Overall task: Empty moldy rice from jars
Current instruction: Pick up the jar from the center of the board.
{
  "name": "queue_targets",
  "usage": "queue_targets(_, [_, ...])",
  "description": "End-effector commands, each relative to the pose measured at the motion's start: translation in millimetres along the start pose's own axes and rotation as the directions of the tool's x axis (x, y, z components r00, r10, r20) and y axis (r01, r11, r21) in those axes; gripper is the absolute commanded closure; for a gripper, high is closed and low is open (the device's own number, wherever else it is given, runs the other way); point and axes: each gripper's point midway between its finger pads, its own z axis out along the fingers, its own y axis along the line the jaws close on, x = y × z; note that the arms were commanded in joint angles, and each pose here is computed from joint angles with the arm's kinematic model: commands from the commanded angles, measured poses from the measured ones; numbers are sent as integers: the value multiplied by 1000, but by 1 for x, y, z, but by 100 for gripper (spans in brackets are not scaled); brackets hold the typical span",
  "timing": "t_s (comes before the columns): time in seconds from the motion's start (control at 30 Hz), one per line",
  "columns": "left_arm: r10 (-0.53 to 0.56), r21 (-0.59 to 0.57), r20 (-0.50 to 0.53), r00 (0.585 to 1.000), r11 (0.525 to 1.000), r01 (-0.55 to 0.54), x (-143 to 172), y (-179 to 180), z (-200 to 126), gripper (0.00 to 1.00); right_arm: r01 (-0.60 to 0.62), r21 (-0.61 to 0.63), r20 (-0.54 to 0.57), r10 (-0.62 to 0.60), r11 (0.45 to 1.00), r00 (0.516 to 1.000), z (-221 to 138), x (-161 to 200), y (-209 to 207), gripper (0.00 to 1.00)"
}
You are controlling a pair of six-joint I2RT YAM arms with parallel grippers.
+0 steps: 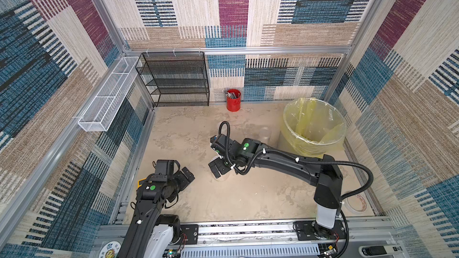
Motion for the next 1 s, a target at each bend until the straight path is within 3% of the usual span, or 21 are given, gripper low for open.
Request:
queue_targets(0.0, [-32,22,-16,999,999,33,2,-2,3,1,-16,31,16,16,999,1000,8,-5,-2,1])
queue_targets(0.53, [-21,40,-25,999,999,22,3,-3,6,1,-3,176,-66,15,984,998,50,3,-19,0])
queue_targets(0.73, [-19,45,-25,1000,999,20,3,-4,6,1,-3,163,-58,13,987,998,49,4,-18,5])
queue_targets(0.97, [3,80,-27,1000,997,-1,3,-10,5,1,-2,150,-54,10,989,998,51,5,-16,18])
